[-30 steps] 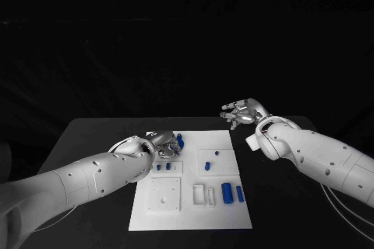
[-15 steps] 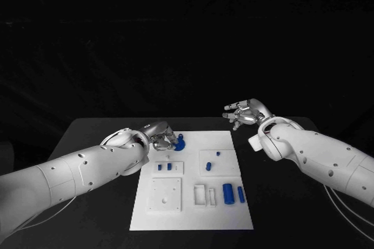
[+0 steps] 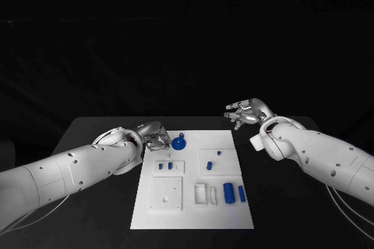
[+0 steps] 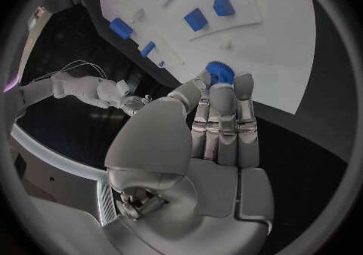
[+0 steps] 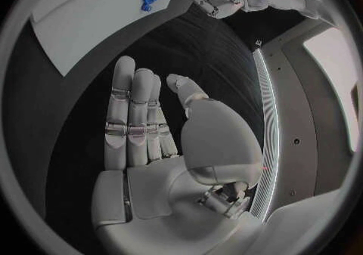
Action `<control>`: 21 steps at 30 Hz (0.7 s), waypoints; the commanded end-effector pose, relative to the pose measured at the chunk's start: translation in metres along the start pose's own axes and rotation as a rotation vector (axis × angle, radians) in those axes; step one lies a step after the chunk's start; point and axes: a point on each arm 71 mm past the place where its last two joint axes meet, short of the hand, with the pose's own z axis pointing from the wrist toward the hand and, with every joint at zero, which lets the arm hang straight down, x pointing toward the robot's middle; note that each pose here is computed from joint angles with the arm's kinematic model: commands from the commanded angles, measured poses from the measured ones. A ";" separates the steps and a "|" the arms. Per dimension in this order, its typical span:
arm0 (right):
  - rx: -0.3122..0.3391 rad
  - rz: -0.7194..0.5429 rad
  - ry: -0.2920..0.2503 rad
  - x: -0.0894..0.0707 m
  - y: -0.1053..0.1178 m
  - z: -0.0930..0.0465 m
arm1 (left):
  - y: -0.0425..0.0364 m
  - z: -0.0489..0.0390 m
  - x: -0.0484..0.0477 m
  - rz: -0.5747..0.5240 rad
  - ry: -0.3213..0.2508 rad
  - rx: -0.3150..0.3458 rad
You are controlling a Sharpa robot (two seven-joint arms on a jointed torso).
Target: Assemble the parts on the task board
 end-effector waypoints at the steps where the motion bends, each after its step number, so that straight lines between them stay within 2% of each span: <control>1: -0.011 -0.002 0.013 0.001 0.001 0.000 | 0.0016 -0.0006 0.0002 0.003 0.018 -0.003; 9: -0.010 -0.003 0.014 0.001 0.001 0.000 | 0.0083 -0.0033 0.0047 0.007 0.027 -0.014; 21: -0.012 -0.002 0.016 0.001 0.002 0.000 | 0.0109 -0.0045 0.0198 -0.002 0.051 -0.020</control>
